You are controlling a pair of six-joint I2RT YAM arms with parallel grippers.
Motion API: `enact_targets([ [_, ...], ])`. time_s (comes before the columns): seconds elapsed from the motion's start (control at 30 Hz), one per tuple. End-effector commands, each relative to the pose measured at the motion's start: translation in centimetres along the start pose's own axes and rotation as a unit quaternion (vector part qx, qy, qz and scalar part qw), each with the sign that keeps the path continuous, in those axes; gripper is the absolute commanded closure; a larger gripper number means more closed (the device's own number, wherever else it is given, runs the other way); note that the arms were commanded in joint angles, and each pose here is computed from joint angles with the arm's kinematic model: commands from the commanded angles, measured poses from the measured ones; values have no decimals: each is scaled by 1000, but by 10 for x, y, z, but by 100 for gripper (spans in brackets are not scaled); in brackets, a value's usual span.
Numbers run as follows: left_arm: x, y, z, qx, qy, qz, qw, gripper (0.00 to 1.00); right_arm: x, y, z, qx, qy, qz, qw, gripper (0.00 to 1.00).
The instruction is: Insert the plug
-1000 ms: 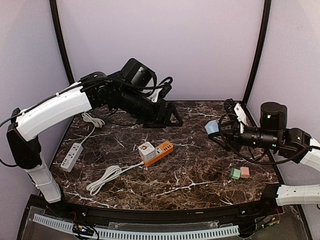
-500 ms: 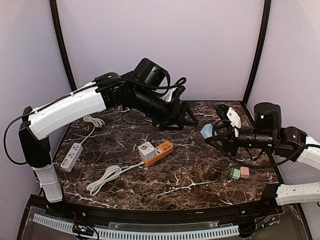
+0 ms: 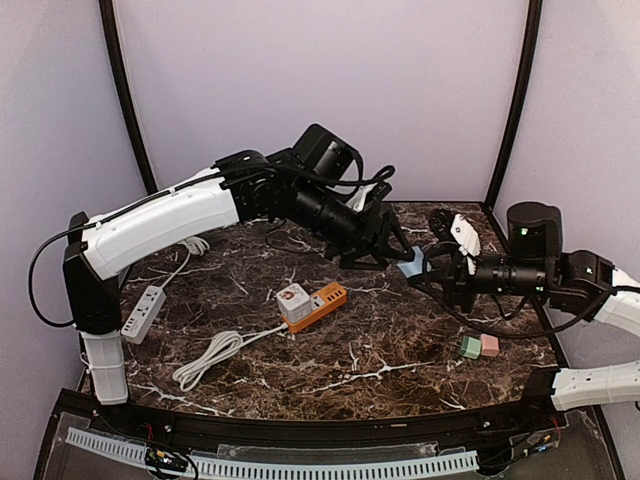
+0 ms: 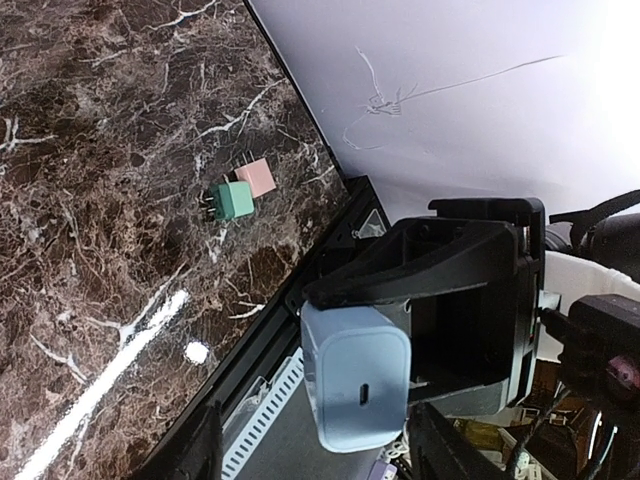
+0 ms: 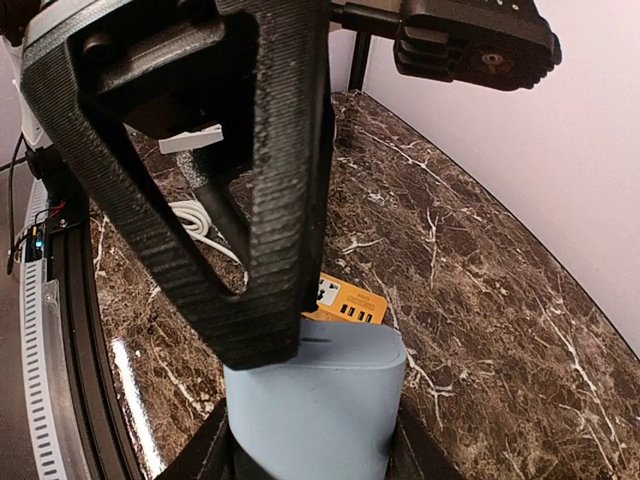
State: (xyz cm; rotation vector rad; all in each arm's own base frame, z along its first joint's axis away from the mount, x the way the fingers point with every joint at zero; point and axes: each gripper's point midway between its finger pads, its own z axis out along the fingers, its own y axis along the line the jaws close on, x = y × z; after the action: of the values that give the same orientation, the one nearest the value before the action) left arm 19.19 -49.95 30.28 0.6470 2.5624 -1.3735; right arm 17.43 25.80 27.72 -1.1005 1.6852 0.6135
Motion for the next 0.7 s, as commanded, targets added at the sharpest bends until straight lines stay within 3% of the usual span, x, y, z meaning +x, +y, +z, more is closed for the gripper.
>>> enact_targets([
  [0.0,2,-16,-2,24,6,6,1000,37,-13,3,-2,-2,-13,-15,1000,100],
  [0.67,9,-9,16,22,29,-16,999,55,-11,10,4,-5,0,-39,999,100],
])
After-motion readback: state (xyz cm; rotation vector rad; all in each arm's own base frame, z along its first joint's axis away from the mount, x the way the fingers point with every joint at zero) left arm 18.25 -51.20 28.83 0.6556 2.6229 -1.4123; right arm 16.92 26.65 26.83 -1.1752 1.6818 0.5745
